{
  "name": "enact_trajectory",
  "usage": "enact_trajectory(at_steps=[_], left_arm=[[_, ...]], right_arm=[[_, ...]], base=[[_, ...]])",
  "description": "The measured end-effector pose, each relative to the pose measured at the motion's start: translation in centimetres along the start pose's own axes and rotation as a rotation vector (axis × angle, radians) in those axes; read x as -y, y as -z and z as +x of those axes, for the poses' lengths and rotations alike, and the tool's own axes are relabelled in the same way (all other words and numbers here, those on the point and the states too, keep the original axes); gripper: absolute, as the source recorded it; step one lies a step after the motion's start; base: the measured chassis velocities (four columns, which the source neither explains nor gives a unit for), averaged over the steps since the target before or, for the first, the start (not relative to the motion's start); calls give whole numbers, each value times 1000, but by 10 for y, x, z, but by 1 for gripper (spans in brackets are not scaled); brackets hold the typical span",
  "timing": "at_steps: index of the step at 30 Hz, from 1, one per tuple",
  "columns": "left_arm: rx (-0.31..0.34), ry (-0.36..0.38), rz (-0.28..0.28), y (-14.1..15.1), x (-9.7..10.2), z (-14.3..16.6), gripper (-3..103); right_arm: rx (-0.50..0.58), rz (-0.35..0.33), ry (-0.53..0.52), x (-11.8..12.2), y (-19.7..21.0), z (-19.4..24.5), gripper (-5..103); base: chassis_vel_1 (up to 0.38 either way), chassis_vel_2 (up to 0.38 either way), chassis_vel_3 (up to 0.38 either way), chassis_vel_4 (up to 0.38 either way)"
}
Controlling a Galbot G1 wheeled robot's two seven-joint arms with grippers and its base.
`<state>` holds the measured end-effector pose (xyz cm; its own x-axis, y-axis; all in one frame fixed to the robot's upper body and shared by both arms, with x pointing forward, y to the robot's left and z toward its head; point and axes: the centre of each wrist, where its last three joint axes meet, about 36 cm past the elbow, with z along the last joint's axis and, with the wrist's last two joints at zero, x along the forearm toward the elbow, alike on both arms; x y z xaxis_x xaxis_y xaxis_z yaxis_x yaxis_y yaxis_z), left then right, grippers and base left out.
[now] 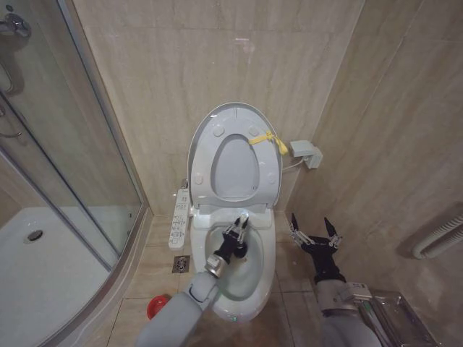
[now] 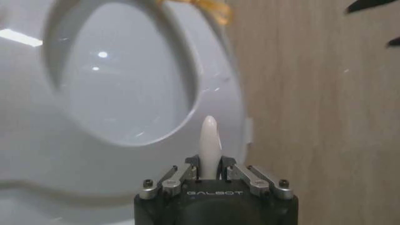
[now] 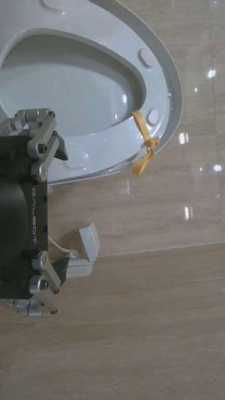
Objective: Open the toilet lid, clean the toilet bowl with a toilet brush, close the toilet lid, and flush.
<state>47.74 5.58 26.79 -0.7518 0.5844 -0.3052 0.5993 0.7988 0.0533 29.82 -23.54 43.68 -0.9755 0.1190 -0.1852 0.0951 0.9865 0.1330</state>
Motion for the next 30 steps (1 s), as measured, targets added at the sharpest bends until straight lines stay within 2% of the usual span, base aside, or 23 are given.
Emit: enact_trajectory(at_steps=[1, 2, 5, 8, 11, 14, 16, 19, 21, 25, 30], left_arm=[[10, -13, 11, 4, 11, -2, 22], [10, -13, 11, 4, 11, -2, 22], [25, -35, 32, 10, 29, -5, 22], [27, -37, 38, 11, 32, -7, 22], [13, -27, 42, 6, 31, -5, 22], [-18, 2, 37, -11, 16, 2, 22], [-21, 5, 33, -13, 13, 3, 22], [-32, 34, 1, -26, -10, 6, 22], [-29, 38, -1, -25, -12, 5, 22], [8, 32, 9, -14, -7, -1, 22], [59, -2, 43, 1, 15, -6, 22]], right_arm=[[0, 0, 0, 0, 0, 0, 100], [0, 0, 0, 0, 0, 0, 100], [0, 0, 0, 0, 0, 0, 100], [0, 0, 0, 0, 0, 0, 100], [0, 0, 0, 0, 0, 0, 100], [0, 0, 0, 0, 0, 0, 100], [0, 0, 0, 0, 0, 0, 100], [0, 0, 0, 0, 0, 0, 100], [0, 0, 0, 0, 0, 0, 100], [0, 0, 0, 0, 0, 0, 100], [0, 0, 0, 0, 0, 0, 100]], base=[[0, 0, 0, 0], [0, 0, 0, 0], [0, 0, 0, 0], [0, 0, 0, 0], [0, 0, 0, 0], [0, 0, 0, 0], [0, 0, 0, 0], [0, 0, 0, 0], [0, 0, 0, 0], [0, 0, 0, 0], [0, 0, 0, 0]])
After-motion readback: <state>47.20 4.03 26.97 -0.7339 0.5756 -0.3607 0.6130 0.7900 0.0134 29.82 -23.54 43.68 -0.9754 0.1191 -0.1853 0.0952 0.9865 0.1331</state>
